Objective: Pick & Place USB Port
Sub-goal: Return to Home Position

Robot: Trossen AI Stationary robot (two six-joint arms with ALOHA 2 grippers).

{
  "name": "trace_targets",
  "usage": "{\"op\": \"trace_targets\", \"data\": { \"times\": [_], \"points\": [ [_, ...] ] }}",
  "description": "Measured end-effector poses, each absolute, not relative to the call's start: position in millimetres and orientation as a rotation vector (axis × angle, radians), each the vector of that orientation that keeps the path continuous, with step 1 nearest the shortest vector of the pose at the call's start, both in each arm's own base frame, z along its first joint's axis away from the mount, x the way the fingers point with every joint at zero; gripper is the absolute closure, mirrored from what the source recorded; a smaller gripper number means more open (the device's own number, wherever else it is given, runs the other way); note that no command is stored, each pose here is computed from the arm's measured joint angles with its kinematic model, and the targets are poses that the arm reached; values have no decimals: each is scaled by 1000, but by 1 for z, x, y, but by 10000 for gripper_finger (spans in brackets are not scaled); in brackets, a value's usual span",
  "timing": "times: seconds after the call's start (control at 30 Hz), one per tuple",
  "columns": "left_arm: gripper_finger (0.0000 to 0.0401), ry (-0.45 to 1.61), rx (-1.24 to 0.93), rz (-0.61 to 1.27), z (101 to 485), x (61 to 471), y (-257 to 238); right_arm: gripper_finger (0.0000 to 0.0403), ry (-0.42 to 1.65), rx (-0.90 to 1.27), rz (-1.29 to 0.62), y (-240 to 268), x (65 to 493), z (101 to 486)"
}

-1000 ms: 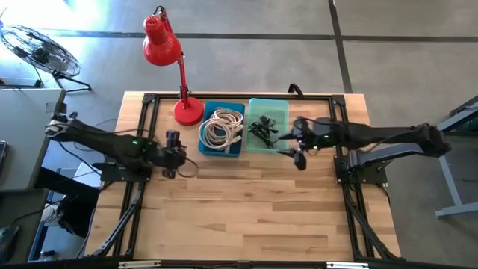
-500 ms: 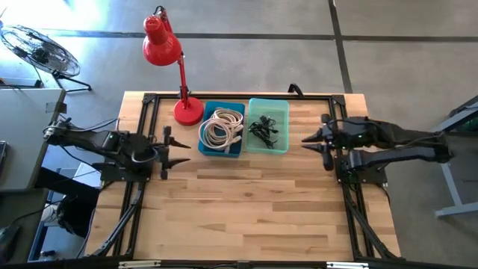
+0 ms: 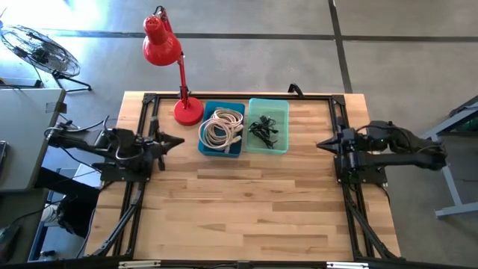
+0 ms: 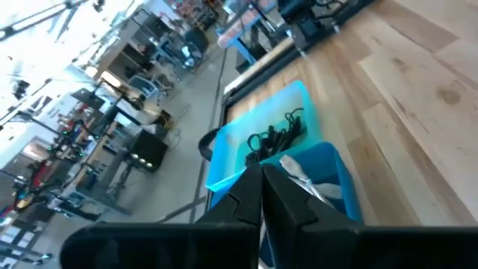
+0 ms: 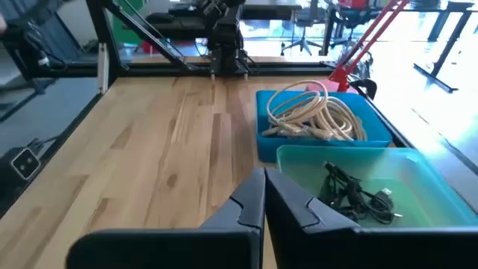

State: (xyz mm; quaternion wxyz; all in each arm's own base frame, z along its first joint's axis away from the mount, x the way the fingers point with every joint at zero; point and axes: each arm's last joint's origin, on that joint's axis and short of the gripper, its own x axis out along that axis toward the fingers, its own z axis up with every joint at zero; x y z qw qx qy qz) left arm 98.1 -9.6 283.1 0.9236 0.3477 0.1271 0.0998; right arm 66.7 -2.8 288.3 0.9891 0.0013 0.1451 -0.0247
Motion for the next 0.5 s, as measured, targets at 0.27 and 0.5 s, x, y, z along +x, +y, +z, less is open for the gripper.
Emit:
{"op": "trace_targets", "data": {
  "times": [0.27,0.5],
  "points": [
    [399,129,627,191,264,83,-7,402,85,39,16,-1,65,265],
    [400,-81,531,26,227,91,-15,402,17,71,58,0,87,229]
  ]
}}
